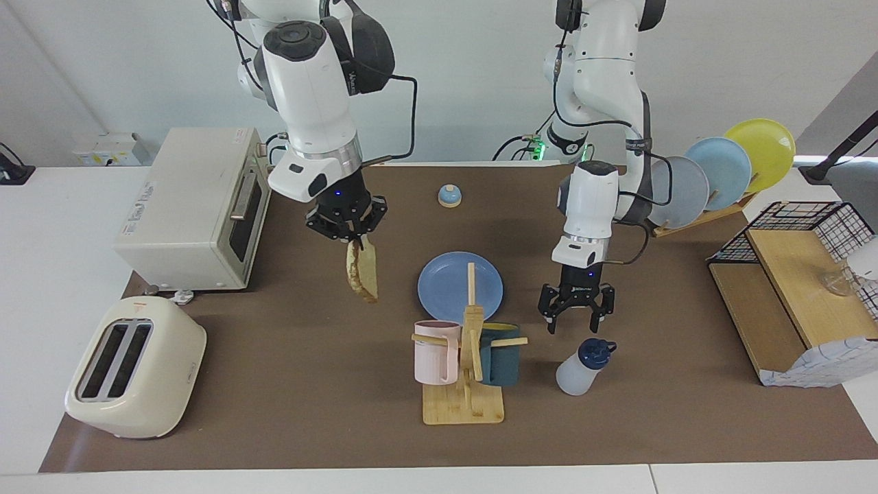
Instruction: Put bread on plate and add seasoning
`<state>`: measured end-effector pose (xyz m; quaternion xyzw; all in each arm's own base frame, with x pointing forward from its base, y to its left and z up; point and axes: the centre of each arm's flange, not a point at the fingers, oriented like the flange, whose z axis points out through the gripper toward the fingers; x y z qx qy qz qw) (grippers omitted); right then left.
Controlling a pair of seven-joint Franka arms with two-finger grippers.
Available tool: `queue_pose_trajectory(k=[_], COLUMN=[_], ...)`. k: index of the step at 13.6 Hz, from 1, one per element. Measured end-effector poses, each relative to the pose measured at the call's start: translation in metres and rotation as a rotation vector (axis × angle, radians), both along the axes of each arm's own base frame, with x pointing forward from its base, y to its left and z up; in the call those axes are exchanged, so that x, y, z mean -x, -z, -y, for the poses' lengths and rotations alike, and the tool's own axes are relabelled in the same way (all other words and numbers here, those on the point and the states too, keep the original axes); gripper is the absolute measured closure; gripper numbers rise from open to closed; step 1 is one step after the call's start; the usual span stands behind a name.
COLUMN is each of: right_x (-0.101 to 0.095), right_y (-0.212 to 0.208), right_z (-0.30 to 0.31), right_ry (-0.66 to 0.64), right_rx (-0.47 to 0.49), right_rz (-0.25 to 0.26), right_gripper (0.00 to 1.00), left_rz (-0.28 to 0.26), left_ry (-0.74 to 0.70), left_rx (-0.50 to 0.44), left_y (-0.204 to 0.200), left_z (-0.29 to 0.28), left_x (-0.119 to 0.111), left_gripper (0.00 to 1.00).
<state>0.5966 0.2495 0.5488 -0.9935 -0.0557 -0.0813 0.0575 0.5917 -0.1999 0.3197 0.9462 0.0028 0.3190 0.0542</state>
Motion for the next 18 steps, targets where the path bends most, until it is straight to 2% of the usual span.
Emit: queue_pose_trajectory(k=[4,6,9,12,15,18], right_x=[0.073,0.097,0.097,0.097,0.105,0.106], right_y=[0.059,0.073,0.086,0.116,0.145,0.152], right_z=[-0.093,-0.132,-0.142,-0.129,-0.122,-0.123], right_ry=[0.101,0.117,0.114,0.057,0.024,0.013], right_rx=[-0.108,-0.159,-0.189,-0.187,-0.175,-0.171], right_rz=[0.056,0.080,0.116,0.164,0.174,0.175], right_gripper=[0.92,0.92,0.92,0.92,0.92,0.92], left_rz=[0.041,0.062,0.089,0.090,0.077,0.079], left_ry=[-0.051,-0.058,-0.051,-0.045,-0.038,-0.028], left_rx=[0.032,0.011,0.005,0.001,-0.011,-0.020], left_y=[0.006,0.006,-0.002,0.000,0.011,0.017], left_z=[-0.003,-0.003,0.003,0.007,0.012,0.019], left_x=[-0.013,-0.022,-0.032,-0.033,-0.031,-0.034], left_gripper=[0.00,0.00,0.00,0.00,0.00,0.00])
